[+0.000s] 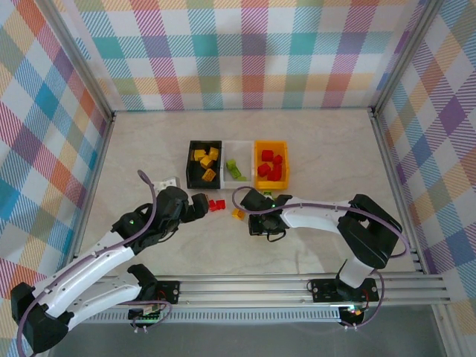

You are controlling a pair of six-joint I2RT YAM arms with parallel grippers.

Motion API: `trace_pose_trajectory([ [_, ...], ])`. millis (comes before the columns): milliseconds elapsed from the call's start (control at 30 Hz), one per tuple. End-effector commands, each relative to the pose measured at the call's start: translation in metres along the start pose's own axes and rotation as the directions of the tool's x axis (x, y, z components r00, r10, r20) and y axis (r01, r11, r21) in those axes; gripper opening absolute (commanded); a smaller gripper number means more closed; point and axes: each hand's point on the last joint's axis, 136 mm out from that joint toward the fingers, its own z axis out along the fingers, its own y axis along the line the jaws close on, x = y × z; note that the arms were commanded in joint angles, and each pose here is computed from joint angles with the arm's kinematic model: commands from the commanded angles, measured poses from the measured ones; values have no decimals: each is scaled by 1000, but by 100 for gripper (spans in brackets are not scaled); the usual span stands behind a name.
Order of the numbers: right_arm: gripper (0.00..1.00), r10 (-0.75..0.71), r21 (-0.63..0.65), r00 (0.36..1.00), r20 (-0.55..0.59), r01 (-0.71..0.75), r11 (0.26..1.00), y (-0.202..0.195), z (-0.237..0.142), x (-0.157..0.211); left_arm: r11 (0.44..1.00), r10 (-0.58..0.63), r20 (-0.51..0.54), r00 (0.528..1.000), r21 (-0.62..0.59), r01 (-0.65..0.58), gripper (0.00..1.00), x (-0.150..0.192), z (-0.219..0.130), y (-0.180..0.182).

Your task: Sort the legos into containers by color

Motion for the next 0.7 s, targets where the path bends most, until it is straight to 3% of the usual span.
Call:
trace_pose_trajectory([
  [0,38,-20,-74,997,74,26,997,21,-20,-19,998,1,-2,1000,-55,-1,100,7,-1,16],
  [333,33,-108,-293,951,290,196,936,109,-87,-114,997,-12,-10,1000,-79,11,100,16,-6,30],
  [667,35,-76,-379,931,358,219,899,172,-61,-215,996,-38,-53,998,-82,34,100,29,-5,36],
])
